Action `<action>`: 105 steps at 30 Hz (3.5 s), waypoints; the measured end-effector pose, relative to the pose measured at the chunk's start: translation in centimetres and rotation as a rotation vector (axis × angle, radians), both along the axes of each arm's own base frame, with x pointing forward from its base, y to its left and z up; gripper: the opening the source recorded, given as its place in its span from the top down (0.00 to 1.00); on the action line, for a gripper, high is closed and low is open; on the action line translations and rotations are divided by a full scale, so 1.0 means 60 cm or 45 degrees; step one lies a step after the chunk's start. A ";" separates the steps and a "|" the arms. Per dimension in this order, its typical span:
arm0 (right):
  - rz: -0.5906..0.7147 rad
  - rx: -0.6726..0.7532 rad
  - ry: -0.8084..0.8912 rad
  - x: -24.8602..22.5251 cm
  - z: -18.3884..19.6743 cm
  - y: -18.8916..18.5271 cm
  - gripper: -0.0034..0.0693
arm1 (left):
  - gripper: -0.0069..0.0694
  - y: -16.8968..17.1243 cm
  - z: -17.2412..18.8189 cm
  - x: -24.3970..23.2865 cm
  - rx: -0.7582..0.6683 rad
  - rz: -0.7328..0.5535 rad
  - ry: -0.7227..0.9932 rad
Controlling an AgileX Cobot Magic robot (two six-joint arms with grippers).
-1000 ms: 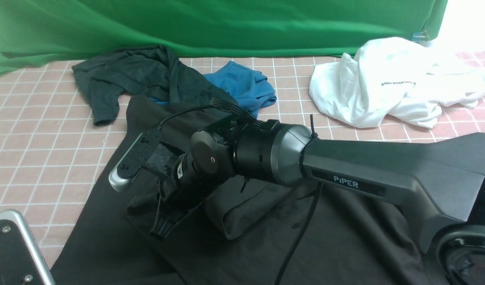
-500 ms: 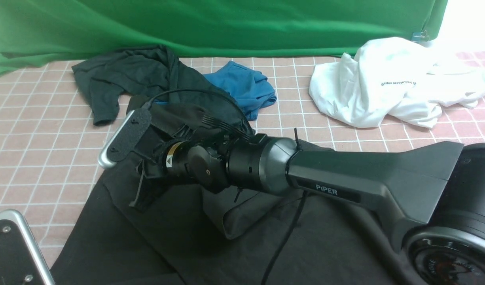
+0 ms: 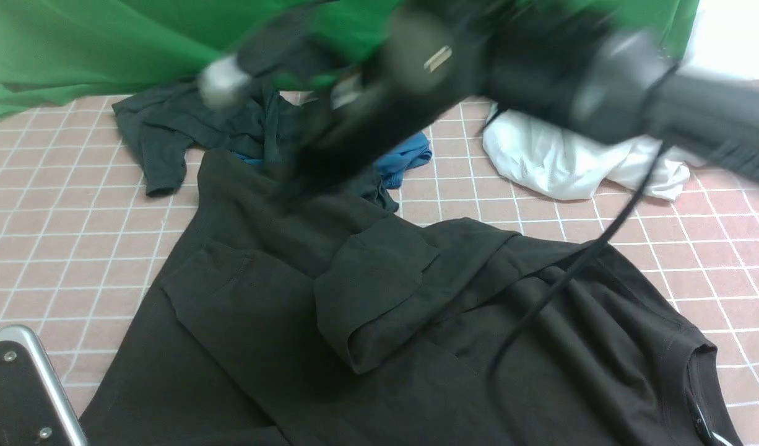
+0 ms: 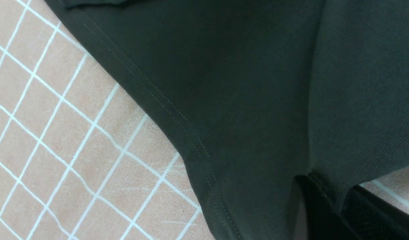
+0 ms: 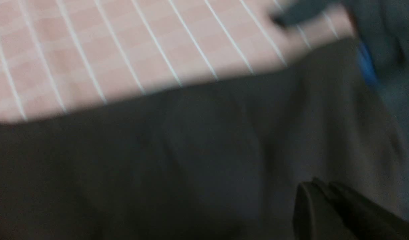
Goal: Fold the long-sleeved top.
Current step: Use the right arm to drag and drop the cuff onto the cuffclosest to the right arm, then use both arms simultaneously to clamp the lower edge of the clothing fabric
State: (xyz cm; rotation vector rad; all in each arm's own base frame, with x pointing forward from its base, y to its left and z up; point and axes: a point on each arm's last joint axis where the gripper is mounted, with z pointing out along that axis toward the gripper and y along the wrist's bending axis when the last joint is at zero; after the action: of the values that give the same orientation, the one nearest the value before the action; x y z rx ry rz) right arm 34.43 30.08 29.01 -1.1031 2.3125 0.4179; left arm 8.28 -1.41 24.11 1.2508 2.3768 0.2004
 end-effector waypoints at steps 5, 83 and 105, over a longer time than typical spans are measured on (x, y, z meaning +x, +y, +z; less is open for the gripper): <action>-0.341 -0.057 0.311 0.040 -0.068 -0.129 0.59 | 0.86 0.000 0.000 0.000 0.000 0.000 0.000; -0.014 0.302 0.016 -0.125 -0.049 0.063 0.47 | 0.86 -0.007 0.001 0.001 -0.067 0.007 -0.009; -0.376 -0.473 -0.078 -0.010 -0.179 -0.394 0.02 | 0.86 -0.007 0.001 0.001 -0.072 0.007 -0.008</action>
State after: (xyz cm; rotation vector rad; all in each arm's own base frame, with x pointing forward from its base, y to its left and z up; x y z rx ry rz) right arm 33.86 6.44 18.26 -0.8956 2.5066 -0.1622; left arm 8.34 -1.85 24.19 1.2153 2.3640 0.1378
